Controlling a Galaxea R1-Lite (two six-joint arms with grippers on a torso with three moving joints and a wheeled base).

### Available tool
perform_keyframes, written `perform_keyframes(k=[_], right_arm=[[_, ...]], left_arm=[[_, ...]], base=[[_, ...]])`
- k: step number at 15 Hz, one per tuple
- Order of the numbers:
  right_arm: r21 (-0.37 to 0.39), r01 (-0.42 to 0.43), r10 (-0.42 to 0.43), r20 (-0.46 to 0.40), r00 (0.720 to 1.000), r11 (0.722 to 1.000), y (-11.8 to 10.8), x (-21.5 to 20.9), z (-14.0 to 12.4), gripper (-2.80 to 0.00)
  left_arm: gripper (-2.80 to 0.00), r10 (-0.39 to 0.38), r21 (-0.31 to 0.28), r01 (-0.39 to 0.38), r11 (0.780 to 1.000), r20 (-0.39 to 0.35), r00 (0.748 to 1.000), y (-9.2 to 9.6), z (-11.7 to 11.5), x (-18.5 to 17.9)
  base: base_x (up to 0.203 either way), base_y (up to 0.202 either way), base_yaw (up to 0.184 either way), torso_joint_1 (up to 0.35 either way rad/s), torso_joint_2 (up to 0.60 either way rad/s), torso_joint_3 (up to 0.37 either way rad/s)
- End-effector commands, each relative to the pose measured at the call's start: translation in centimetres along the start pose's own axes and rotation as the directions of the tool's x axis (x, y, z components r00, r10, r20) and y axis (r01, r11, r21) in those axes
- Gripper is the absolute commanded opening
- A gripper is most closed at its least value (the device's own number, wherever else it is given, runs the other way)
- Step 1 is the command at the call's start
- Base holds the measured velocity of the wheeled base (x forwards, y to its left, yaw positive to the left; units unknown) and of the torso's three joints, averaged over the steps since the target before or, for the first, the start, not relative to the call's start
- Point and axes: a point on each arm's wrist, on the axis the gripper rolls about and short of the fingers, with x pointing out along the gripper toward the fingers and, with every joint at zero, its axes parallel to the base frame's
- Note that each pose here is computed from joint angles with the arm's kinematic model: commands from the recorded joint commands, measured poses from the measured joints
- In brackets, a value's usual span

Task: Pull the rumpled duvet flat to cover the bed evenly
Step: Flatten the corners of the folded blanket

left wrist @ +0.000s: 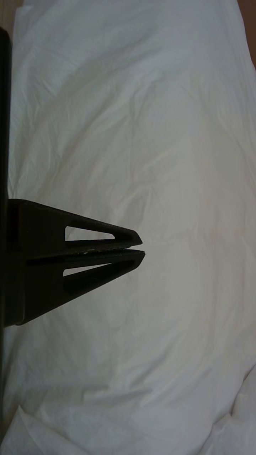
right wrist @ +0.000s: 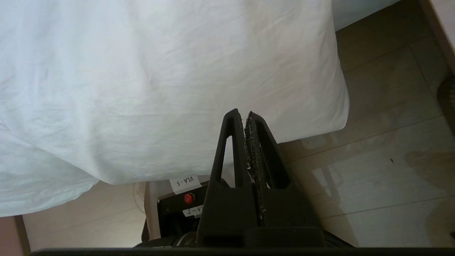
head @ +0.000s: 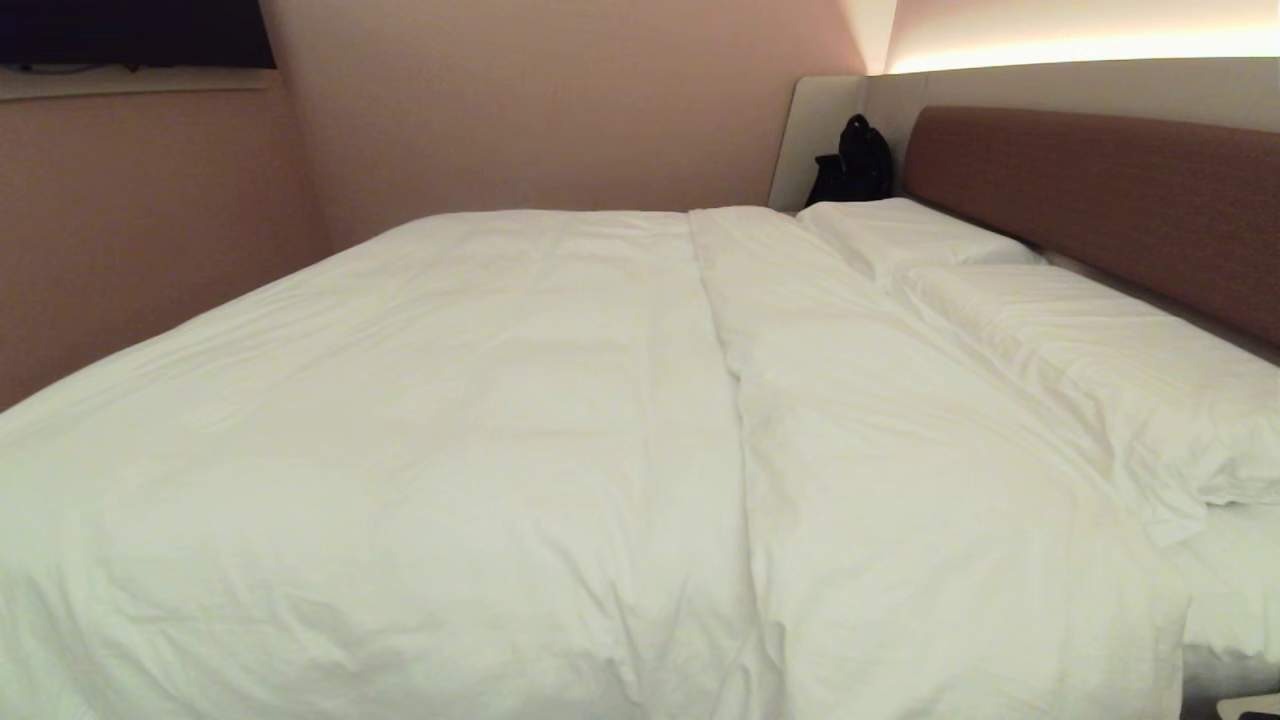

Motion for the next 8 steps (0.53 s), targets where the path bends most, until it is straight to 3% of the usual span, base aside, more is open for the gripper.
perform_keyframes(k=[1,6,8], right_arm=[[-0.01,-0.005,0.005,0.01,1.0,1.0,0.18,-0.18,-0.09,-2.8],[-0.015,-0.033,0.033,0.009,0.999,0.999,0.25,-0.12,-0.43,-2.8],[-0.015,-0.037,0.037,0.005,0.999,0.999,0.26,-0.08,-0.55,-2.8]], left_arm=[[-2.8,0.001,0.0,-0.001,1.0,0.001,1.0,0.0,0.0,0.0],[-2.8,-0.001,0.001,0.001,1.0,0.001,1.0,0.0,0.0,0.0],[-2.8,-0.001,0.0,0.001,1.0,0.001,1.0,0.0,0.0,0.0]], base=[[0.0,0.0,0.0,0.0,0.0,0.0],[0.0,0.0,0.0,0.0,0.0,0.0],[-0.165,0.0,0.004,0.009,0.0,-0.002]])
